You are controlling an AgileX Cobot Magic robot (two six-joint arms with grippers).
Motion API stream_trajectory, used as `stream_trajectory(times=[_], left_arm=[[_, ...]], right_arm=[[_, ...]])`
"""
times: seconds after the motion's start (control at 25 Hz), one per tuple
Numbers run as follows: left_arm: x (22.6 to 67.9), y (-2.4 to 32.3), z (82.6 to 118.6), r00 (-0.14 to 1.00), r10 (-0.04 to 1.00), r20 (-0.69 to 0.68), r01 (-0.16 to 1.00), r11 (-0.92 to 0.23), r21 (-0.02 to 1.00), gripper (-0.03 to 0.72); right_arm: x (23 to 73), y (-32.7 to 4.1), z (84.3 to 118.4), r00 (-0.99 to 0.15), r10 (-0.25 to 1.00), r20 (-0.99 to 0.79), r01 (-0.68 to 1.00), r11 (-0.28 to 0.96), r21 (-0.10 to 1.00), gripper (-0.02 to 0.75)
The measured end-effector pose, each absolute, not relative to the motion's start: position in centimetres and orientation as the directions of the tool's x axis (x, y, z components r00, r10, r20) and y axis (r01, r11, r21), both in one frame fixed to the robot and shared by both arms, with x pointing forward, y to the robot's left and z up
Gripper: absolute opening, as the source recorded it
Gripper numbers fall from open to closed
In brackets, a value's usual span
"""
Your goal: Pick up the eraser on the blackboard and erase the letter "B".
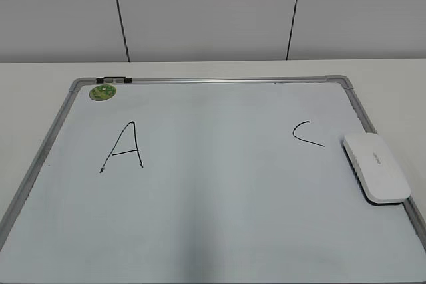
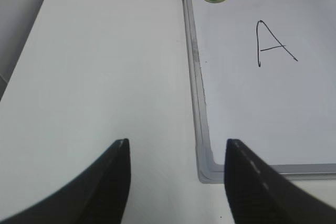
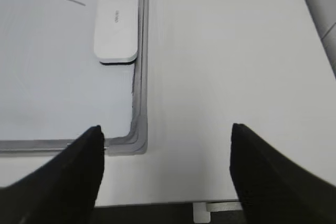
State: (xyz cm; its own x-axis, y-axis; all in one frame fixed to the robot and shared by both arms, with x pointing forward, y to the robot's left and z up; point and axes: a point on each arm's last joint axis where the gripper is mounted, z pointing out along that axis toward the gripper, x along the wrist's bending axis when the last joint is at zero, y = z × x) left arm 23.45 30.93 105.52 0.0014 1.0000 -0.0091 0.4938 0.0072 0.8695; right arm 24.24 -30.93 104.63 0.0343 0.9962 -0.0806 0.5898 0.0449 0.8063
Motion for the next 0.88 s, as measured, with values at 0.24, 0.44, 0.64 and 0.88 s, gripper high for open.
stream_trajectory(times=[0.24,0.44,0.64,0.88], left_arm=[[23.3,30.9,105.5,-0.043,0.999,-0.010,0.485,0.029,0.874,0.426],[23.3,30.9,105.5,-0.044,0.999,-0.011,0.485,0.031,0.874,0.426],[23.3,30.9,105.5,-0.044,0.999,-0.011,0.485,0.031,0.874,0.419],[23.3,30.9,105.5,-0.044,0.999,-0.011,0.485,0.031,0.874,0.412]], right_arm=[[22.8,-30.9,104.6,0.110,0.991,-0.072,0.518,0.005,0.855,0.555],[22.7,-30.9,104.5,0.110,0.991,-0.072,0.515,0.005,0.857,0.555],[22.7,-30.9,104.5,0.110,0.991,-0.072,0.515,0.005,0.857,0.555],[22.7,-30.9,104.5,0.110,0.991,-0.072,0.515,0.005,0.857,0.555]])
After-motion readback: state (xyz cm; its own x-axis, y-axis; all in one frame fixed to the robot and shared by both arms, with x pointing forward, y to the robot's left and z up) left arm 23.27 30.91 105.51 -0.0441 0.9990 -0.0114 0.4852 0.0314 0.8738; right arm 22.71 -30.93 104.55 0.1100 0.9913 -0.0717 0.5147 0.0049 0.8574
